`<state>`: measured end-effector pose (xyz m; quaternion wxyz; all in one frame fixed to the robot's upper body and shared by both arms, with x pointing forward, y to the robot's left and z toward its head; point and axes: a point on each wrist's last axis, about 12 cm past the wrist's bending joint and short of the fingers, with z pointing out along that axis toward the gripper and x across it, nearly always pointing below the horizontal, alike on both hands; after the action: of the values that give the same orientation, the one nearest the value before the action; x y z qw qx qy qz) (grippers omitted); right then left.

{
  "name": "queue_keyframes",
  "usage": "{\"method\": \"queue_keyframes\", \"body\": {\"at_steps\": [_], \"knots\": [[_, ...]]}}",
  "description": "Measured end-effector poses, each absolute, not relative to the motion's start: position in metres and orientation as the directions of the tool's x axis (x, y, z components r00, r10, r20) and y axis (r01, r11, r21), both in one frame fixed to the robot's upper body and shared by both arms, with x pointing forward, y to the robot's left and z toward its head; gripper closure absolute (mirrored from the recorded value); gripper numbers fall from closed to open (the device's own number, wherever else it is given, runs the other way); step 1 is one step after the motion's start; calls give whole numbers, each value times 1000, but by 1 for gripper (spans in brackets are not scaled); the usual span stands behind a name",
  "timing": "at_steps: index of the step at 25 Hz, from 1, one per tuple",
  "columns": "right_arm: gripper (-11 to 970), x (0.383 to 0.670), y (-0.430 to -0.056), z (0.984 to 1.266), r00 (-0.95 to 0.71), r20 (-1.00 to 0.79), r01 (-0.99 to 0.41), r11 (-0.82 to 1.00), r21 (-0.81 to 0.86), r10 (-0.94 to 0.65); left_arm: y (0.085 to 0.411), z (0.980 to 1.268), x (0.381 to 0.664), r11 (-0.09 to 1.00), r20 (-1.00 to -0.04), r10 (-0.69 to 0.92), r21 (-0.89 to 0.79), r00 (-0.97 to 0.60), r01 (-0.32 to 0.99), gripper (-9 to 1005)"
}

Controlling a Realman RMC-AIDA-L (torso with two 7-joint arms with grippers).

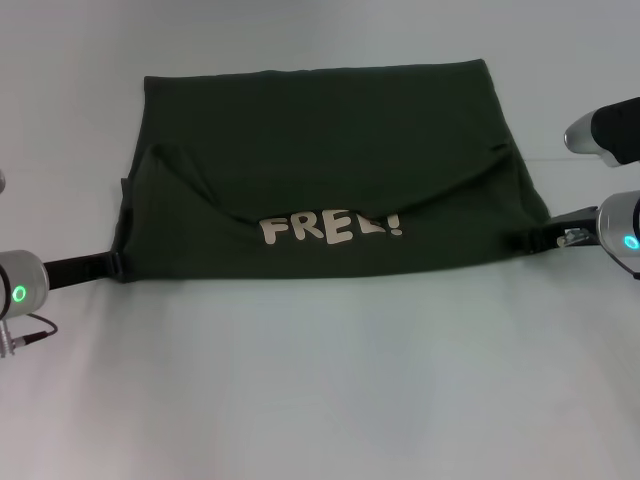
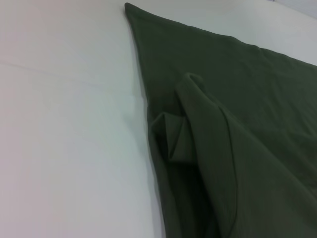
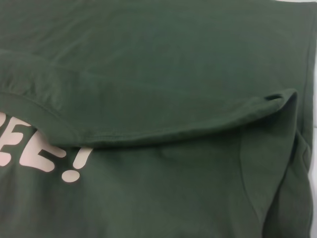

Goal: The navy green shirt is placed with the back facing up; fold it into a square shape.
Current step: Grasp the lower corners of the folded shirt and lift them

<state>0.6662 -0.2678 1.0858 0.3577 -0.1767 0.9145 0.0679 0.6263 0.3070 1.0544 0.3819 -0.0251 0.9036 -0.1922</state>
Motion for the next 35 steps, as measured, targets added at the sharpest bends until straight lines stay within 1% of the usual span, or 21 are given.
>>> {"method": "queue_keyframes", "body": {"at_steps": [5, 13, 24, 31, 35], "knots": [[404, 666, -269, 1086, -681, -679, -369, 929, -8, -276, 307, 1055, 627, 925, -681, -193, -367, -707, 102, 984], [728, 666, -272, 1086, -681, -679, -364, 931, -12, -275, 307, 1055, 627, 925, -681, -193, -367, -706, 101, 984], [781, 664, -280, 1084, -699, -671, -340, 941, 7, -247, 307, 1056, 628, 925, -683, -191, -366, -705, 104, 983], [874, 662, -282, 1082, -698, -676, -329, 944, 7, -238, 307, 1057, 629, 925, -684, -190, -366, -704, 105, 983], [927, 661, -285, 1086, -698, -683, -324, 946, 33, -215, 306, 1058, 628, 920, -682, -190, -374, -706, 113, 984]]}}
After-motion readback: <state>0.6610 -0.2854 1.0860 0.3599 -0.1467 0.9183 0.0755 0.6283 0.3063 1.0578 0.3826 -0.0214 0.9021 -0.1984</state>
